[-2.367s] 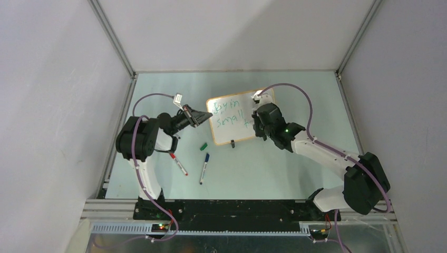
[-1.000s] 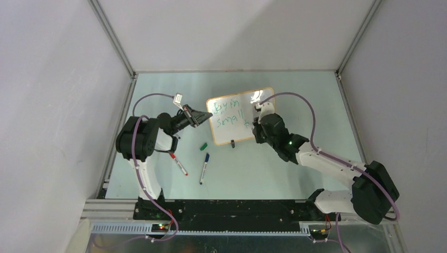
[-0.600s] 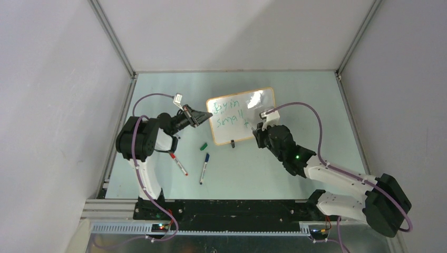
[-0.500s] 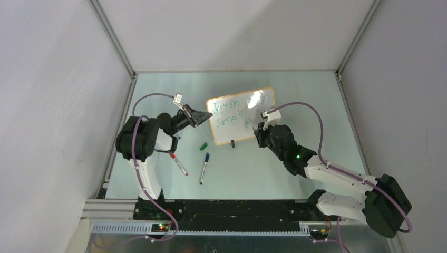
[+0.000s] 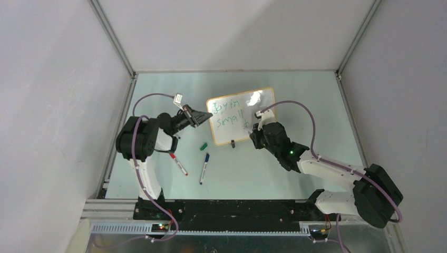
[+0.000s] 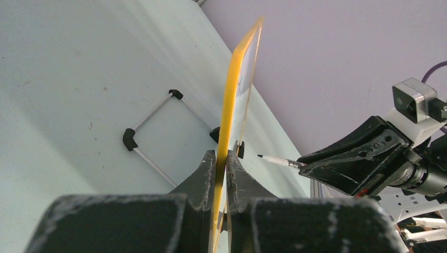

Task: Write a sentence on the whiteboard

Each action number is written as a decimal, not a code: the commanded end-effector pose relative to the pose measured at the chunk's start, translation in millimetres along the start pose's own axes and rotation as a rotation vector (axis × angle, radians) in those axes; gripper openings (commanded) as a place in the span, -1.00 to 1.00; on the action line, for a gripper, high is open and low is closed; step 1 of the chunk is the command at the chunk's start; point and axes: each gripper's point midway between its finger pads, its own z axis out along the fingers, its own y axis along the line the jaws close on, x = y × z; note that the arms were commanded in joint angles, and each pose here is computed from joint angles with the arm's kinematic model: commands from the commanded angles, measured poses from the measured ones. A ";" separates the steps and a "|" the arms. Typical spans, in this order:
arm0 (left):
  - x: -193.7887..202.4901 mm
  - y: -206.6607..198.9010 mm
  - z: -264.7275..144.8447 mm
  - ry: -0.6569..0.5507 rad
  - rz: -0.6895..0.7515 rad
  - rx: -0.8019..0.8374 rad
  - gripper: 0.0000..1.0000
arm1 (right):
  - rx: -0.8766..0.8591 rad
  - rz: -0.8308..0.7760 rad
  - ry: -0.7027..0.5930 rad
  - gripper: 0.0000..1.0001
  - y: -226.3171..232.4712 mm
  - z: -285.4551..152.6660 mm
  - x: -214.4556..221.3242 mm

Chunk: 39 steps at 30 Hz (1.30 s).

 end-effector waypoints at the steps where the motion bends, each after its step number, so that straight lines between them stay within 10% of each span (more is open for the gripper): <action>1: -2.9 -21.4 2.3 0.002 0.068 0.067 -1.00 | 0.023 0.023 -0.021 -1.00 1.3 7.3 -21.9; 39: -3.1 -22.7 1.8 -0.003 0.072 0.064 -1.00 | 0.073 0.045 0.048 -1.00 -16.1 22.4 -11.7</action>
